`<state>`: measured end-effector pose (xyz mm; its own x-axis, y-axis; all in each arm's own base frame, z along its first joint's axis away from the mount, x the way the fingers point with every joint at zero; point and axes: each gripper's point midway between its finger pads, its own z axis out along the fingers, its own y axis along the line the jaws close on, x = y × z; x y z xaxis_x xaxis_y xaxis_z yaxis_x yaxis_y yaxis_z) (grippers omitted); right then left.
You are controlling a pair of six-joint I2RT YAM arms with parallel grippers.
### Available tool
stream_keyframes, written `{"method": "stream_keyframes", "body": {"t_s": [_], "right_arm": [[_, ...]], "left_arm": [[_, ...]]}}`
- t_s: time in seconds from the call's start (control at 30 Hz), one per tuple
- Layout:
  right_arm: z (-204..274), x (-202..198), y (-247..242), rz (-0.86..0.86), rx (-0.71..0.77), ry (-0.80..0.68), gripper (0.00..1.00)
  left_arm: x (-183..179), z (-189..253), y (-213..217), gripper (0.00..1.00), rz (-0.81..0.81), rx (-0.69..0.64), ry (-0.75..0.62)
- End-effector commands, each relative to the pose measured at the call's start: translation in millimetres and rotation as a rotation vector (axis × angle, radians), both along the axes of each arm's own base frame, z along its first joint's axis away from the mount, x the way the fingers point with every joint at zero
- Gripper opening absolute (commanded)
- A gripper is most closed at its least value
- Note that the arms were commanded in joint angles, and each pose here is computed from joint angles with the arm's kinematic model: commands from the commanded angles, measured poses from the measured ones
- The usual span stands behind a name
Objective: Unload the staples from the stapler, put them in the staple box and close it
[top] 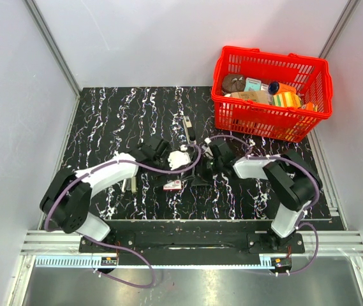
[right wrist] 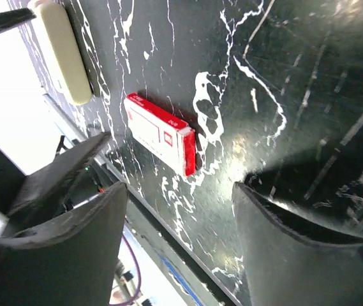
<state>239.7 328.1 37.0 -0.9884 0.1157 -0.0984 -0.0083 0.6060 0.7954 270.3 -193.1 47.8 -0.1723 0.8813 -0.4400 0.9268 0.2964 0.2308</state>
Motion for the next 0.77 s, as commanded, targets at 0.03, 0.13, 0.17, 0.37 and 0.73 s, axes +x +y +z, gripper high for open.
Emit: {"method": "stream_keyframes", "body": {"t_s": [0.03,0.13,0.17,0.37,0.73], "right_arm": [[24.0,10.1,-35.4,-0.016,-0.100,-0.099,0.79],[52.7,20.8,-48.6,-0.024,-0.152,-0.206,0.82],[63.6,22.9,-52.8,-0.025,-0.171,-0.249,0.84],[112.1,36.2,-79.4,-0.091,-0.285,-0.398,0.99],[165.1,46.5,-97.7,-0.136,-0.319,-0.596,1.00]], "left_arm": [[7.1,89.3,-13.7,0.99,0.035,-0.210,-0.040],[13.1,134.3,-2.7,0.99,0.079,-0.298,-0.070],[14.0,147.6,1.1,0.99,0.096,-0.325,-0.090],[23.9,167.9,54.0,0.99,0.344,-0.324,-0.072],[39.3,195.2,172.4,0.99,0.827,-0.372,-0.456]]}}
